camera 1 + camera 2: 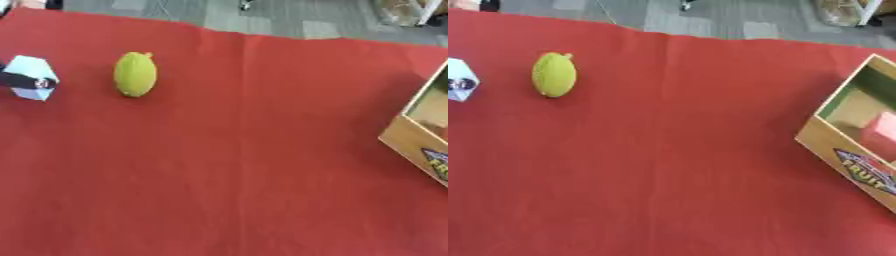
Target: Pick up the objects with one hand, pass them to the other hand, and then place them into the box on the other side of the table.
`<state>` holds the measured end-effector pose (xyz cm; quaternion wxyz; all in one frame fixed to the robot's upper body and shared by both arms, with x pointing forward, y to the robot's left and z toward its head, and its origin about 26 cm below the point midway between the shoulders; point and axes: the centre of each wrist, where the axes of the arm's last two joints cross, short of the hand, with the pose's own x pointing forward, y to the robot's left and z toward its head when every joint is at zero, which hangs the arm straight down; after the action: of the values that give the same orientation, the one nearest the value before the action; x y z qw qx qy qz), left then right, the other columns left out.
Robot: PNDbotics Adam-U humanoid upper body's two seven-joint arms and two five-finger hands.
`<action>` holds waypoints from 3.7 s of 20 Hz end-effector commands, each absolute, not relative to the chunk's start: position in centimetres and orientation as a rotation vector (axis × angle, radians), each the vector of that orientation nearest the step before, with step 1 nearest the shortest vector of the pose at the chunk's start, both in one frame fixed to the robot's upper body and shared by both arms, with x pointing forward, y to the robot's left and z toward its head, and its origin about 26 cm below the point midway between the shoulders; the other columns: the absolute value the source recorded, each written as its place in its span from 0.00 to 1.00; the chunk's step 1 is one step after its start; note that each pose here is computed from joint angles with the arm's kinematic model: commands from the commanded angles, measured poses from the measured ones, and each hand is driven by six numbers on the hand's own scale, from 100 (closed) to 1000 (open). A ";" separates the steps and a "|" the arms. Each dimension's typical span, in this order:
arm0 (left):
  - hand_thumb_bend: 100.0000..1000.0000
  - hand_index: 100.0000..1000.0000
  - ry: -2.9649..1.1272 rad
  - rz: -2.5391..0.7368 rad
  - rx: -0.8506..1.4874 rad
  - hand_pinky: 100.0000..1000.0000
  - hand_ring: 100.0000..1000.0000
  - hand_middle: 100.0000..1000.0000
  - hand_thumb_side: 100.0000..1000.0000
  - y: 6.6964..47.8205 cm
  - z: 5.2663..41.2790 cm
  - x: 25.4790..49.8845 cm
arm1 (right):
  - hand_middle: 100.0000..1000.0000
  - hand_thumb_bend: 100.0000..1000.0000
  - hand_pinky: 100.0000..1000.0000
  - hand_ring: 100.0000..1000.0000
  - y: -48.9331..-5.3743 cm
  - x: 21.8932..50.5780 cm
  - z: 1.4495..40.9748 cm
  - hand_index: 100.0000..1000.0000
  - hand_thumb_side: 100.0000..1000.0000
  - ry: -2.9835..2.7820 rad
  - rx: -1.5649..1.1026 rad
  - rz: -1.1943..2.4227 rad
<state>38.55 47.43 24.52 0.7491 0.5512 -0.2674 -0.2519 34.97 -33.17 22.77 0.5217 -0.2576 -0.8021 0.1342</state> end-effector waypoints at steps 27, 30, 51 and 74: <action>0.17 0.50 -0.584 -0.471 1.154 0.80 0.74 0.63 0.09 46.0 28.2 38.0 | 0.72 0.00 0.93 0.83 -33.9 34.9 23.5 0.89 0.50 -1.933 -0.649 0.330; 0.16 0.49 -0.642 -0.526 1.178 0.80 0.73 0.62 0.09 44.5 29.4 37.3 | 0.72 0.00 0.93 0.83 -34.0 34.9 23.6 0.89 0.50 -1.935 -0.649 0.332; 0.00 0.45 -1.127 -0.902 1.114 0.79 0.63 0.54 0.09 32.1 31.7 29.2 | 0.72 0.00 0.93 0.83 -33.9 34.7 24.1 0.89 0.48 -1.958 -0.632 0.334; 0.00 0.43 -1.810 -0.988 0.602 0.78 0.51 0.47 0.30 25.4 26.9 30.2 | 0.73 0.00 0.92 0.84 -29.4 32.6 29.1 0.88 0.34 -2.164 -0.513 0.528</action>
<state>30.41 25.86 26.23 0.4985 0.2506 -0.7247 -0.4043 33.37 -29.44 27.47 0.4394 -0.1951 -0.8550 0.1944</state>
